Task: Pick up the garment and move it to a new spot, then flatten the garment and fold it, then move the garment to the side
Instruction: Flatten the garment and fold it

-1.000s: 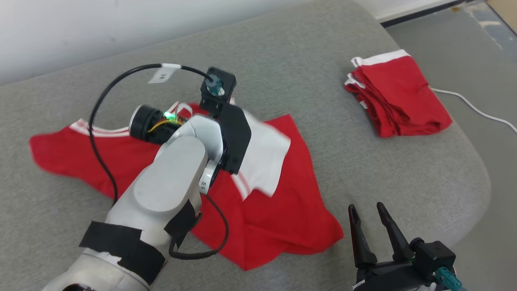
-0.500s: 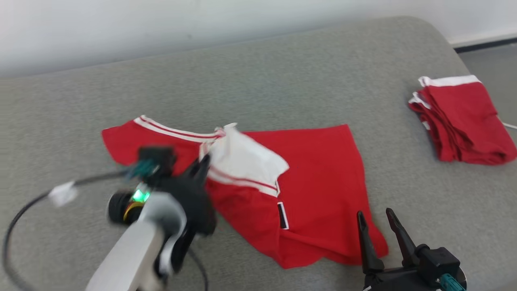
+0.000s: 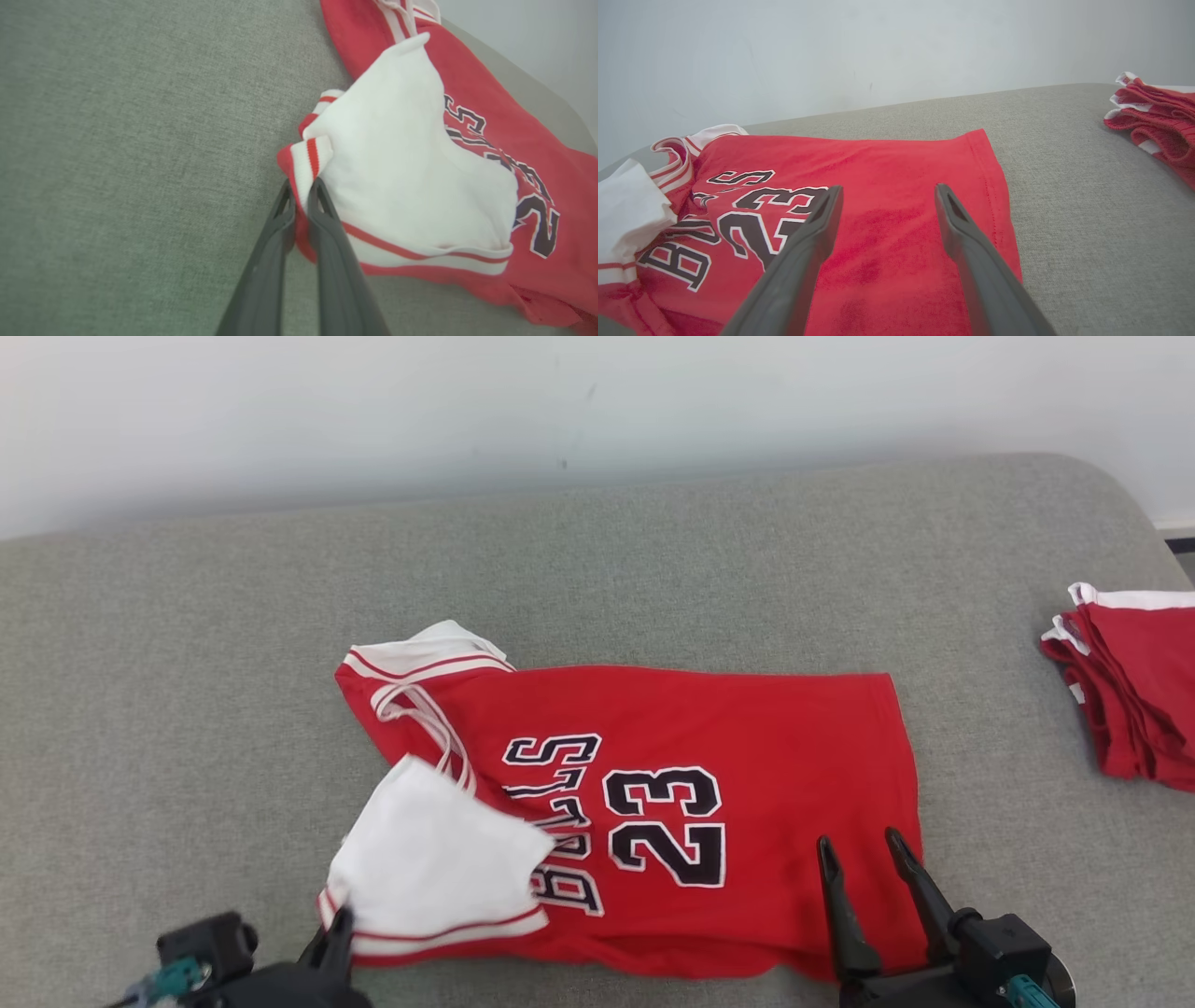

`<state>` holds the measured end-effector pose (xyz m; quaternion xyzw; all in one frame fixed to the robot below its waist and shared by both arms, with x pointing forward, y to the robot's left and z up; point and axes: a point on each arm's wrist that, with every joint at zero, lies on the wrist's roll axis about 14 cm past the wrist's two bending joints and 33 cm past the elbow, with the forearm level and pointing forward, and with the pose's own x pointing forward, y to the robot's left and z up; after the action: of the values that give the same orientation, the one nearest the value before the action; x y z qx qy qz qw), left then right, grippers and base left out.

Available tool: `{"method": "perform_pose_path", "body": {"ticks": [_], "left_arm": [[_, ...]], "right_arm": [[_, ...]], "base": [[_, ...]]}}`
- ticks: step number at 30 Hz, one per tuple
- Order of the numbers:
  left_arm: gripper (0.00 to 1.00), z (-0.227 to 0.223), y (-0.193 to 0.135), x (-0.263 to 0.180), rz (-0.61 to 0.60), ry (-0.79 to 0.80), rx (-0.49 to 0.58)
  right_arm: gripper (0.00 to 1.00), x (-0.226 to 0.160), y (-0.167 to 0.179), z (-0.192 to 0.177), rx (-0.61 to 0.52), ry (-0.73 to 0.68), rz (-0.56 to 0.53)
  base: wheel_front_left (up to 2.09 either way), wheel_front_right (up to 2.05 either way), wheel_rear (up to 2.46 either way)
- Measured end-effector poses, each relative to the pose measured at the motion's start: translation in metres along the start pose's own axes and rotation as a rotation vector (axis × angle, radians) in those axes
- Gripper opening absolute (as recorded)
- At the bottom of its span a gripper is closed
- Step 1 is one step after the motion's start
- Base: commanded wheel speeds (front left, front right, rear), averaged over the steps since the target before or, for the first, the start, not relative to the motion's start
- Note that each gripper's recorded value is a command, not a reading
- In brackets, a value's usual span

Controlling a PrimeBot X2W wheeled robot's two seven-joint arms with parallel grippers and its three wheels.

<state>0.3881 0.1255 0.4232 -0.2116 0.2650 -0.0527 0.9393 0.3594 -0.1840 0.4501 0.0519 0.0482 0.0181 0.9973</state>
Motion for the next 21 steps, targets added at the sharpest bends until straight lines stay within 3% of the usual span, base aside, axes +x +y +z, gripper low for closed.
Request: {"method": "perform_pose_path", "body": {"ticks": [2, 3, 4, 5, 13, 21], "left_arm": [[0.03, -0.004, 0.013, -0.007, 0.05, -0.003, -0.008], [0.29, -0.008, 0.02, -0.01, 0.074, 0.002, -0.004], [0.71, -0.012, 0.025, -0.012, 0.094, 0.012, -0.005], [1.0, -0.016, 0.03, -0.015, 0.114, 0.021, -0.005], [1.0, -0.027, 0.066, -0.027, 0.251, 0.0, -0.009], [1.0, 0.048, 0.04, -0.043, 0.093, -0.44, 0.164]], "right_arm": [[1.0, 0.0, 0.003, 0.003, -0.003, -0.008, 0.011], [1.0, 0.0, 0.004, 0.004, -0.004, -0.012, 0.014], [1.0, 0.0, 0.005, 0.005, -0.004, -0.013, 0.016], [1.0, -0.001, 0.005, 0.005, -0.005, -0.014, 0.015], [1.0, -0.006, -0.007, 0.009, -0.012, -0.022, -0.022], [1.0, -0.006, -0.019, 0.015, -0.031, -0.031, -0.055]], "base": [[0.0, 0.0, 0.0], [0.0, 0.0, 0.0], [0.0, 0.0, 0.0], [0.0, 0.0, 0.0], [0.0, 0.0, 0.0], [0.0, 0.0, 0.0]]}}
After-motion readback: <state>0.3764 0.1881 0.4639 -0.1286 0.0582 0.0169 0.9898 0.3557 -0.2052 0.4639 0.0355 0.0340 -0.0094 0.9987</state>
